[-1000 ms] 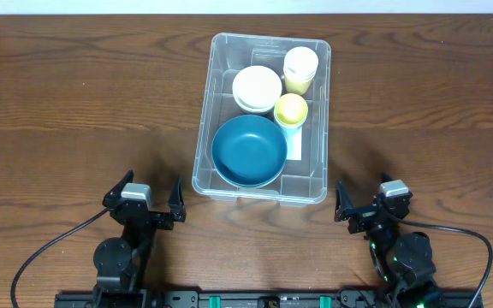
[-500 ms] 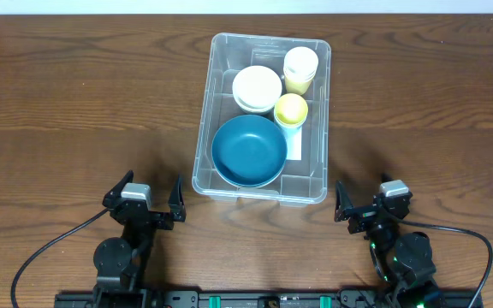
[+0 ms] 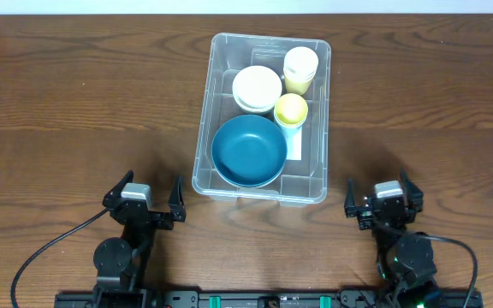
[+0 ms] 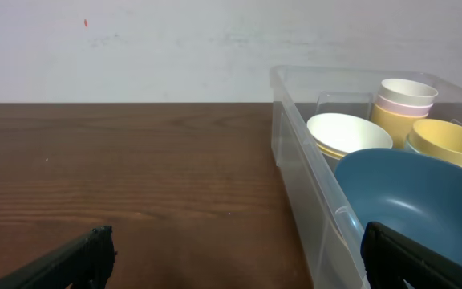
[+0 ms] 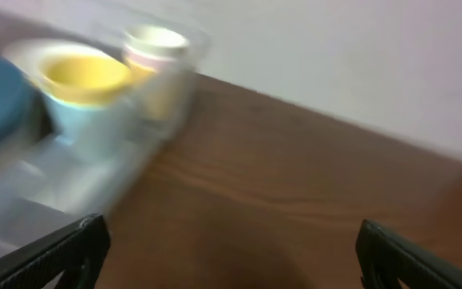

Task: Pack container

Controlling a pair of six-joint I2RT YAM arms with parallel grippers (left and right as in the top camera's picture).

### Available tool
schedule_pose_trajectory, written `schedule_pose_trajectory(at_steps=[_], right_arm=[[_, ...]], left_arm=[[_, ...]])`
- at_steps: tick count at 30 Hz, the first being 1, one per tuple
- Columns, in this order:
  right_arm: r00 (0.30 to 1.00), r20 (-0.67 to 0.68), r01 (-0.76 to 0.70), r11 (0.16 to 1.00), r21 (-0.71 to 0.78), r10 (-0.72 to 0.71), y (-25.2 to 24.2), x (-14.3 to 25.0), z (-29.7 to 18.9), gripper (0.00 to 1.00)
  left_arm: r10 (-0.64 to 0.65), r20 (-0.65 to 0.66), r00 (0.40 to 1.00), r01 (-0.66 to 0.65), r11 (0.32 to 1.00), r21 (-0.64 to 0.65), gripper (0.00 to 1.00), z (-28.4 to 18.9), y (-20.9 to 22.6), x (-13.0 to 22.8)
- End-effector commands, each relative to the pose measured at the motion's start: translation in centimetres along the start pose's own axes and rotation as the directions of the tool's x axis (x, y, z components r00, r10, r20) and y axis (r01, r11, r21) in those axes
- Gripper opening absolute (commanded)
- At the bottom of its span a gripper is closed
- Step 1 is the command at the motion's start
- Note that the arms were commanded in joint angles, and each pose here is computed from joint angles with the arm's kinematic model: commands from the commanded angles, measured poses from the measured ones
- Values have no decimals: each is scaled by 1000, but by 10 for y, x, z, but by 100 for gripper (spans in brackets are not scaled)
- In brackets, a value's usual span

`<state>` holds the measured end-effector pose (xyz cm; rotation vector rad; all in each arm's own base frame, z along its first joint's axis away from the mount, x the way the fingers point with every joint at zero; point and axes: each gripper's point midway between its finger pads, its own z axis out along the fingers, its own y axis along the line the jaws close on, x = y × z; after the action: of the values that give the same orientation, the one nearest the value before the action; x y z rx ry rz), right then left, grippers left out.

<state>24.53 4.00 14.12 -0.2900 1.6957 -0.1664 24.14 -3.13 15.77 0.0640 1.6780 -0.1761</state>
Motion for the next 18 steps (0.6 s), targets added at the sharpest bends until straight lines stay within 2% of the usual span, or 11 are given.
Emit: schedule_pose_trajectory(at_steps=[1, 18], right_arm=[[964, -104, 260, 947, 189, -244, -37, 10, -4, 99], [962, -116, 266, 942, 207, -246, -40, 11, -4, 99]], left_arm=[[7, -38, 999, -7, 1000, -14, 98, 3, 3, 18], [7, -38, 999, -7, 1000, -14, 98, 3, 3, 18]])
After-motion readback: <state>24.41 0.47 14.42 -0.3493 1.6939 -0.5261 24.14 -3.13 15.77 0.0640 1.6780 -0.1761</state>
